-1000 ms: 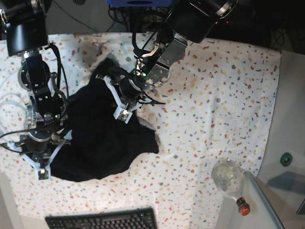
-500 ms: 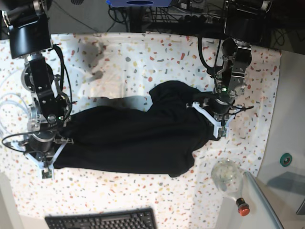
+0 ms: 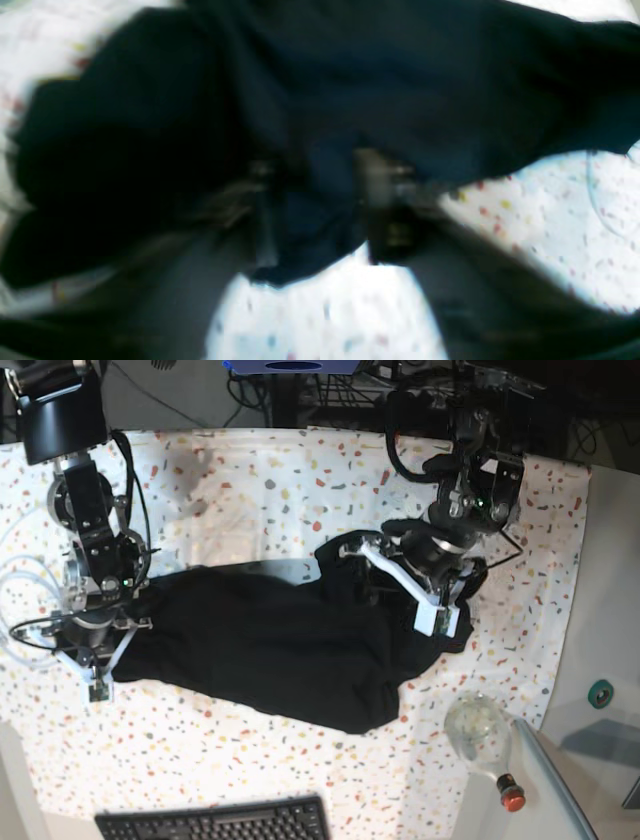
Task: Layout the t-shirt on the table in an organized manner, then fold the t-shirt properly
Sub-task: 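Pull the grasped shirt edges apart with both grippers to stretch it, then release with the left gripper and regrasp the shirt edge nearby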
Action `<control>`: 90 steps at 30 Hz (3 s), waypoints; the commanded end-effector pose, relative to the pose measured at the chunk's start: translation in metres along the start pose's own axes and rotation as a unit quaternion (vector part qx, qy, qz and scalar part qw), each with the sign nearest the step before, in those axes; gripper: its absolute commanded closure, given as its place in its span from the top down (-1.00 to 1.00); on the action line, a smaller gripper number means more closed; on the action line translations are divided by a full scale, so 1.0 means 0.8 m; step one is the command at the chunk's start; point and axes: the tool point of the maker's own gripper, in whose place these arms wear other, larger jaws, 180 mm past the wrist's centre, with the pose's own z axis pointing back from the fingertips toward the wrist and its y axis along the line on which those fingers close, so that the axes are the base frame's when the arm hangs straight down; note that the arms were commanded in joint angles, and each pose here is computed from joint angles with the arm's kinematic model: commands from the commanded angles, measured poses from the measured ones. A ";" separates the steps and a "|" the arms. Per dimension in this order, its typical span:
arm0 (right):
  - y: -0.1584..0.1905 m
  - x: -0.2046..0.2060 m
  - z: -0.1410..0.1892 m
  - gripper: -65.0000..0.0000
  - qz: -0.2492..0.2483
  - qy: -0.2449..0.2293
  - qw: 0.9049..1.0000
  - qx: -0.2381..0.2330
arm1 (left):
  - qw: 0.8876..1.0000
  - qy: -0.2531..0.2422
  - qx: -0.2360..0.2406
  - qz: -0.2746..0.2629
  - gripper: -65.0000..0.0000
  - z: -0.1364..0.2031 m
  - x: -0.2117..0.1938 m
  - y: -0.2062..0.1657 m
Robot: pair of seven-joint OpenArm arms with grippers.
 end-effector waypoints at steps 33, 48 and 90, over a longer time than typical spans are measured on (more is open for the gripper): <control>-0.083 0.018 -0.025 -1.00 -0.026 -0.003 0.998 -0.048 | 0.962 -0.110 0.147 0.204 -0.21 0.055 -0.091 0.188; -0.075 0.005 -0.023 -1.00 -0.018 0.005 0.999 -0.043 | 0.963 -0.121 0.144 0.194 -1.00 0.042 -0.068 0.200; -0.094 -0.038 -0.039 -1.00 -0.016 0.038 0.997 -0.058 | 0.983 -0.117 0.062 0.128 -1.00 0.020 0.042 0.168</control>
